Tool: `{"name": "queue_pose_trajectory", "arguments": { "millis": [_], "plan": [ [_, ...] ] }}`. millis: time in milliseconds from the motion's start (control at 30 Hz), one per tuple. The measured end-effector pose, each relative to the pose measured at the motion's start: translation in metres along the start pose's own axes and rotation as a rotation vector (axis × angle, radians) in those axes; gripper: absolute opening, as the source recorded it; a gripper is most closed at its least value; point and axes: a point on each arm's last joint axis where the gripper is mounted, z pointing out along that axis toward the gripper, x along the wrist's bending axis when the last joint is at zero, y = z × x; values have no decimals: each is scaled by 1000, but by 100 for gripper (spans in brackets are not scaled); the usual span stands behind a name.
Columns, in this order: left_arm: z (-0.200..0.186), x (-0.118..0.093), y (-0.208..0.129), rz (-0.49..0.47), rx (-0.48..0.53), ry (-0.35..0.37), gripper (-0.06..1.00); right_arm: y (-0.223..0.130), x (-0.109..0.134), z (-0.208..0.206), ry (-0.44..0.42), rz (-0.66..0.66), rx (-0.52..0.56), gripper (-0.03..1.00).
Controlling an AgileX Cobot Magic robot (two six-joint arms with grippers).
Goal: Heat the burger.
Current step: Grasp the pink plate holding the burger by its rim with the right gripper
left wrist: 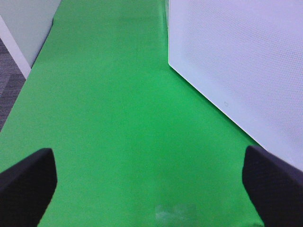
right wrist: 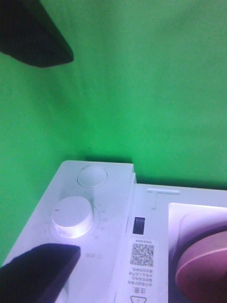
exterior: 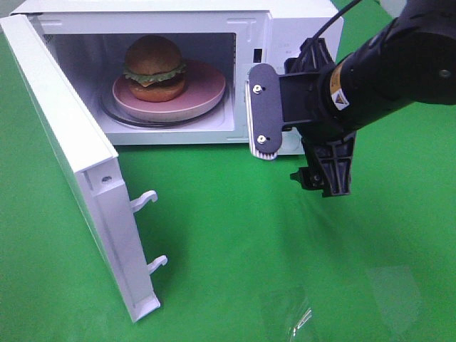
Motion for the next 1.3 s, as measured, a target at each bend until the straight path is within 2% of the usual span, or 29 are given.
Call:
{"name": "queue_pose_trajectory", "arguments": {
  "millis": [267,467,1100,1300],
  "plan": [
    [0,0,0,0,0,0,99,25,-13,29,5,-34,-15,95],
    [0,0,0,0,0,0,99,50,-27,54,-27,-54,-68,93],
    [0,0,0,0,0,0,99,81,-56,115,-78,-62,-95,87],
    [0,0,0,0,0,0,99,88,-59,134,-79,-48,-102,86]
  ]
}}
